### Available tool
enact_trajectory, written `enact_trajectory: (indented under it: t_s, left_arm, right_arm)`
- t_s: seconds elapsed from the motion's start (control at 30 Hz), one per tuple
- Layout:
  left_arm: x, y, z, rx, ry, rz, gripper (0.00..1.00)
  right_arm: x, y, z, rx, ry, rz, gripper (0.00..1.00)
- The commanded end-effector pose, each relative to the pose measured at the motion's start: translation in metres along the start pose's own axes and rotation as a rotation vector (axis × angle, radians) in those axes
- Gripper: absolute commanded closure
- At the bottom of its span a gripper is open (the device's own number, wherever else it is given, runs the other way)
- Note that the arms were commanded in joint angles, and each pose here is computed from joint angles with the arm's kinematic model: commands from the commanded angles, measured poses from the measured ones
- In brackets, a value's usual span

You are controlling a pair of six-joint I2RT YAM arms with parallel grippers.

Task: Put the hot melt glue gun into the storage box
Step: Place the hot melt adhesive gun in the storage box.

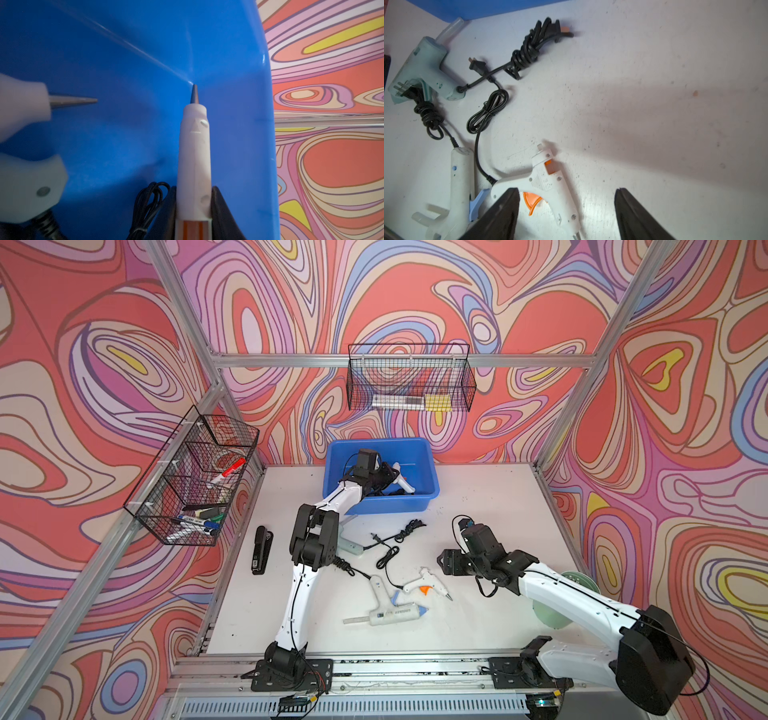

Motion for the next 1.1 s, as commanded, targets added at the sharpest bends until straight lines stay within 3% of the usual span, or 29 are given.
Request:
enact_trajectory:
  t_s: [0.0,0.1,0.27,0.53,0.77,1.07]
  left_arm:
    - [0.023,-0.004,-0.007,0.055,-0.044,0.089,0.74]
    - [0.024,-0.001,-0.003,0.046,-0.074,0.117,0.64]
    - [0.021,0.01,0.005,0.022,-0.12,0.166,0.35]
    - [-0.013,0.061,0.028,-0.096,-0.209,0.199,0.03]
    - [-0.035,0.112,0.028,-0.178,-0.226,0.218,0.01]
    - [-0.027,0.155,-0.002,-0.168,-0.17,0.188,0.01]
  right_arm:
    - [0.011,-0.006,-0.023,0.093,-0.019,0.086,0.29]
    - [0.009,-0.011,-0.032,0.126,-0.026,0.083,0.31]
    - [0.005,-0.022,-0.048,0.201,-0.038,0.063,0.34]
    - [0.002,-0.028,-0.063,0.261,-0.034,0.052,0.37]
    - [0.006,-0.026,-0.075,0.304,-0.013,0.031,0.37]
    - [0.014,-0.032,-0.083,0.35,0.055,-0.05,0.33]
Point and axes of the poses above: each gripper's point midway between its finger pads, its own y axis back along the fingers, its own x axis along the line the jaws close on, z = x × y, the point moved 3 cm from there along y, back along the fingers, and after that the axes turned 14 degrees about y, right-handed, at the moved point
